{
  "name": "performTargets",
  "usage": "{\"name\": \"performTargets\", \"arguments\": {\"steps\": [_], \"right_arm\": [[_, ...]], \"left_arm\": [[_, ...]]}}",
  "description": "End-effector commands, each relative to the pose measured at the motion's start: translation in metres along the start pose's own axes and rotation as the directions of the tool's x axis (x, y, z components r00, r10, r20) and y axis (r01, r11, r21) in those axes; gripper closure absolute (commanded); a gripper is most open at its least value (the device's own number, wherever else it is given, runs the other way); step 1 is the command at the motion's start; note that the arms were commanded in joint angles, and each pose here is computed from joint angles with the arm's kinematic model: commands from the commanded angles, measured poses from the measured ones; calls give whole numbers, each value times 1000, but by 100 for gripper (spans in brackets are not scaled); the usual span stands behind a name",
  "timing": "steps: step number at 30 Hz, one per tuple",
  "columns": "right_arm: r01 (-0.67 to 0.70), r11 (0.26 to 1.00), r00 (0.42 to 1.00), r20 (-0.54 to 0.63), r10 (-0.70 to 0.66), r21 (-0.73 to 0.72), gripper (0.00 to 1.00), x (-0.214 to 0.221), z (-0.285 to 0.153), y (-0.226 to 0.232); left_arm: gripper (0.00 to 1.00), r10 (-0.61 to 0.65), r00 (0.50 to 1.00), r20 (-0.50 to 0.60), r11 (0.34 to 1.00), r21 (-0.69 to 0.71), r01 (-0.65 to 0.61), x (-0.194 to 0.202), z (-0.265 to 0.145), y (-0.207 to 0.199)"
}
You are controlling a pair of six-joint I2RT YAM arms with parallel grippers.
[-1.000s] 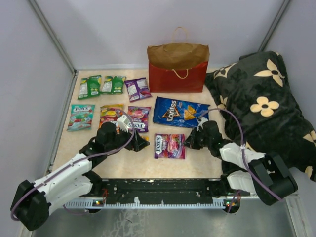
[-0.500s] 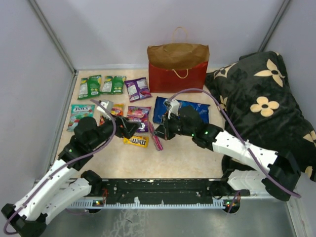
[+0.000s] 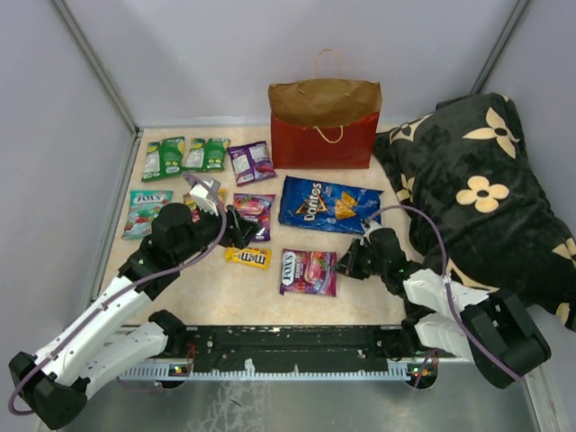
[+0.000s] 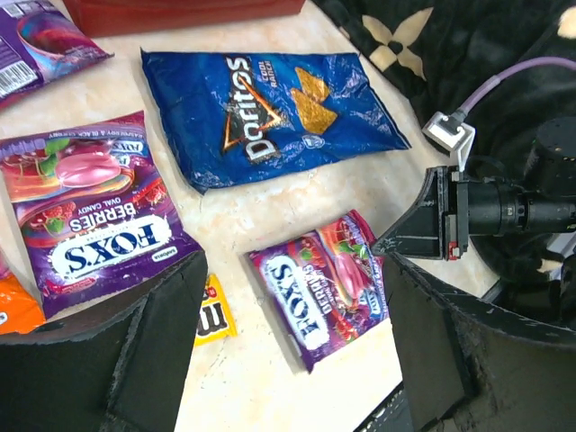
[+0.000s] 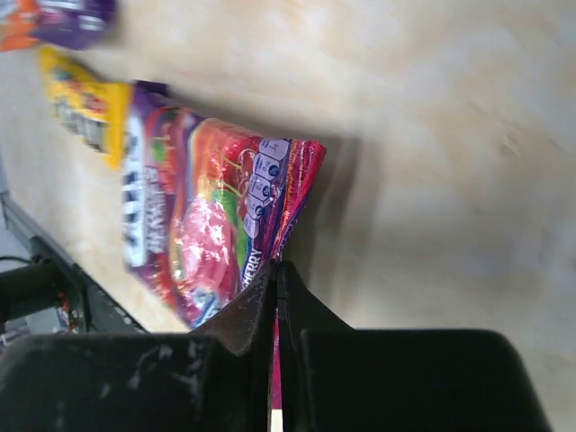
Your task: Take the snacks out of the paper bag
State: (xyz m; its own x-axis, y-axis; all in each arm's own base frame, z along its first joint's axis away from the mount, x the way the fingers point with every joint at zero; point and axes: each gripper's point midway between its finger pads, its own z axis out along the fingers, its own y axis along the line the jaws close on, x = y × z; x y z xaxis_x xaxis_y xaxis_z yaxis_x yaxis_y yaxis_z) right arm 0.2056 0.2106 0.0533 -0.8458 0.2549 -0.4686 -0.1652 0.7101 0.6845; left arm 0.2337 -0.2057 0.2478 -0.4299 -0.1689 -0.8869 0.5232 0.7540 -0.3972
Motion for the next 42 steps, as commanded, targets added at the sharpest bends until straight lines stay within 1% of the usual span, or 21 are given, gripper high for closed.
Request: {"name": "performTargets", "arguments": {"steps": [1, 5, 7, 10, 13, 15, 16, 18, 20, 25, 30, 31, 36, 42], "right_arm": [[-26, 1000, 995, 95, 26, 0, 100, -17, -9, -6], [-31, 994, 993, 120, 18, 104, 100, -19, -19, -24], [-39, 987, 991, 131, 18, 156, 100, -21, -24, -35], [-54, 974, 990, 140, 24, 219, 100, -23, -31, -50], [-78, 963, 988, 147, 40, 258, 100, -24, -37, -62], [-92, 957, 988, 148, 53, 274, 100, -24, -39, -68], [-98, 957, 988, 144, 60, 273, 100, -23, -39, -70], [-112, 961, 988, 134, 80, 252, 99, -22, -37, -71], [-125, 965, 989, 109, 102, 231, 99, -18, -32, -71], [-141, 973, 989, 65, 131, 184, 99, -10, -22, -68], [-137, 978, 990, 58, 129, 160, 100, -10, -21, -64], [-135, 978, 990, 59, 127, 158, 100, -11, -21, -64], [-119, 983, 992, 63, 112, 141, 100, -14, -25, -57], [-95, 987, 994, 56, 89, 130, 100, -16, -27, -53]], "left_arm": [[16, -3, 1000, -16, 999, 44, 4, 4, 2, -6], [16, -17, 999, -47, 998, 61, 20, 17, 7, -6], [18, -21, 995, -93, 998, 63, 27, 33, 12, -3], [20, -51, 980, -192, 996, 64, 64, 71, 18, 5], [23, -106, 952, -288, 979, 136, 150, 110, 18, -3], [25, -148, 931, -334, 951, 209, 226, 130, 15, -14], [28, -192, 910, -367, 933, 219, 286, 144, 13, -16], [31, -231, 888, -398, 902, 255, 349, 158, 11, -22], [32, -247, 875, -417, 882, 277, 381, 168, 12, -25], [34, -232, 856, -462, 867, 301, 398, 184, 20, -32], [32, -238, 842, -484, 850, 315, 422, 192, 31, -43], [31, -244, 831, -500, 851, 301, 431, 198, 34, -42], [31, -240, 807, -539, 868, 254, 427, 216, 52, -33], [30, -230, 804, -548, 872, 251, 421, 222, 72, -37]]}}
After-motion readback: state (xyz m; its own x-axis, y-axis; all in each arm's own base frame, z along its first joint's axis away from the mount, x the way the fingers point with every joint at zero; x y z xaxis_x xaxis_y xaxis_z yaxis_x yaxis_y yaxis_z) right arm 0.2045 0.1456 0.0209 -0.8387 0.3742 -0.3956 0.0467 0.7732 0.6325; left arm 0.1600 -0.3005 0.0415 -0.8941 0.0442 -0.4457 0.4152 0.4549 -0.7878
